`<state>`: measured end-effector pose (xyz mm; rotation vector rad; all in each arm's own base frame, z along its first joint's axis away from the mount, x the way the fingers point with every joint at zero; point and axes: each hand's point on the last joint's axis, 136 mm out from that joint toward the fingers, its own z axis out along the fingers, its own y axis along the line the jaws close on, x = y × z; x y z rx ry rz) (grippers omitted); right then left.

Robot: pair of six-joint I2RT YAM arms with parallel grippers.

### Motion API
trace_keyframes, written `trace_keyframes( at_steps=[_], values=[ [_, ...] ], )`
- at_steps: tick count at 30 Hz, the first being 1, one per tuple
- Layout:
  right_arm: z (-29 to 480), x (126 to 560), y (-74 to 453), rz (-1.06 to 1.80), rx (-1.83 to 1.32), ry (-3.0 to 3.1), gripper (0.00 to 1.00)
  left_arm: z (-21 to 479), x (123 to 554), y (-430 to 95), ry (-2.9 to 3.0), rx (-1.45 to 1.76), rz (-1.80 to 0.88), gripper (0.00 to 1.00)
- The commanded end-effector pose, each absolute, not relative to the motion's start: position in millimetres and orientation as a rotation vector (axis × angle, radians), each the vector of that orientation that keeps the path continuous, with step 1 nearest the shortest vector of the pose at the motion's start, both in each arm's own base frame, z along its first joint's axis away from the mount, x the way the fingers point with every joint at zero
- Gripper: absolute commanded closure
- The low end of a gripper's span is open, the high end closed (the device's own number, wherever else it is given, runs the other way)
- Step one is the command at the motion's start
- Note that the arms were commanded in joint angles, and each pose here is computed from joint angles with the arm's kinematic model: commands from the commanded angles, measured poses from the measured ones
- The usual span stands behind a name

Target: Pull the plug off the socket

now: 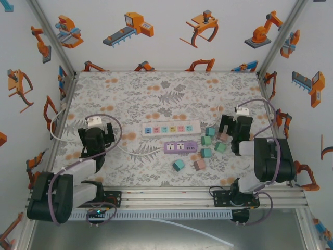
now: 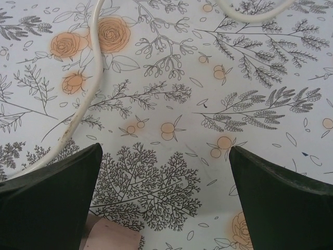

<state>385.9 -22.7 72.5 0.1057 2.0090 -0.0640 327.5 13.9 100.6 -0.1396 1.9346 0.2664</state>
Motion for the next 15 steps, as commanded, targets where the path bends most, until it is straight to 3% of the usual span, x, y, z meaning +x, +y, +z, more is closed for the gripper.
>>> trace_keyframes(
  at_steps=[1,9,15],
  values=[
    [90,389,-40,-0.129,0.195,1.914,0.01,130,356,8,1.824,-0.132,0.194,0.03],
    [90,389,-40,-0.129,0.194,1.911,0.01,96,394,17,1.873,-0.146,0.158,0.03],
    [90,389,-39,-0.124,0.189,1.911,0.01,90,394,19,1.932,-0.162,0.138,0.03]
  ],
)
